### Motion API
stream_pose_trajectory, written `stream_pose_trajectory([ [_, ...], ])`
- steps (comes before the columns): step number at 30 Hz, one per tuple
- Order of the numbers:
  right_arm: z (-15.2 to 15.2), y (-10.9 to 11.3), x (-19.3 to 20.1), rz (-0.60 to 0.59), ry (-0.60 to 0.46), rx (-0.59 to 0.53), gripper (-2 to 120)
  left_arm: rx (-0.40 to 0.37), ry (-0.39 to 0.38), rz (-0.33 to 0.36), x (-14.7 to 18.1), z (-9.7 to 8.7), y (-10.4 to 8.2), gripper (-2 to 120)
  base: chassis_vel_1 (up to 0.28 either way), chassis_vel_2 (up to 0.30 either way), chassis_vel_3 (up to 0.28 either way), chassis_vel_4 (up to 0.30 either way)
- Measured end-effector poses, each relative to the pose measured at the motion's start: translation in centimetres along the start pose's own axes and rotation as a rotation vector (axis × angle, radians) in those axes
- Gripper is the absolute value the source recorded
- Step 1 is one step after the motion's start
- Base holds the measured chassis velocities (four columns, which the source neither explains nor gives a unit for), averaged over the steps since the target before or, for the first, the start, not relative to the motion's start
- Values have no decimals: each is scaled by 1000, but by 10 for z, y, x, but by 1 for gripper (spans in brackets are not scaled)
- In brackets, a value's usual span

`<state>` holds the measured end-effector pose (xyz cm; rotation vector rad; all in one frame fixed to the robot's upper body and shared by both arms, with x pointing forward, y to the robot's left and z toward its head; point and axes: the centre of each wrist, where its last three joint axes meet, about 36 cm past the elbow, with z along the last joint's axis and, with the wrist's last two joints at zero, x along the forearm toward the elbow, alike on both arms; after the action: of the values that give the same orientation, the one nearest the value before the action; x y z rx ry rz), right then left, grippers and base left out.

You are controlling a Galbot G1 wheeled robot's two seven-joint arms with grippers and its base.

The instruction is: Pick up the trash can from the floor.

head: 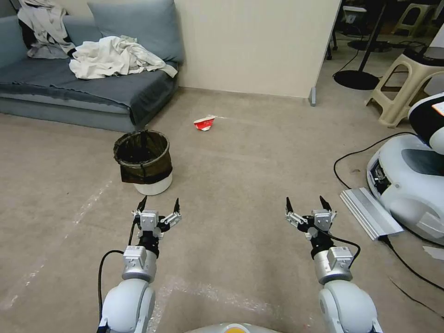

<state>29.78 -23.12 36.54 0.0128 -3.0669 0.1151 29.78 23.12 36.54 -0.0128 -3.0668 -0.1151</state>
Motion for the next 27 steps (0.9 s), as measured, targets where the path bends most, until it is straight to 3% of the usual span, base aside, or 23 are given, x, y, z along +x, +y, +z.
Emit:
stream_pose_trajectory([
  [13,0,0,0,0,0,0,100,0,0,0,0,0,0,100,0,0,0,0],
  [16,-1,-1,1,3,2,-2,100,11,-6,-1,3,-7,1,100,0,0,0,0],
  [19,-23,-9,12,31,-8,-25,100,58,-16,-6,16,-33,4,100,0,0,0,0],
  [20,-23,-9,12,31,-8,-25,100,58,-16,-6,16,-33,4,100,0,0,0,0],
  [23,-55,-21,29,69,-18,-57,100,117,-30,-9,34,-66,7,100,0,0,0,0],
  [24,-55,-21,29,69,-18,-57,100,117,-30,-9,34,-66,7,100,0,0,0,0],
  [27,-85,-29,47,99,-29,-82,100,168,-41,-4,51,-96,9,100,0,0,0,0],
])
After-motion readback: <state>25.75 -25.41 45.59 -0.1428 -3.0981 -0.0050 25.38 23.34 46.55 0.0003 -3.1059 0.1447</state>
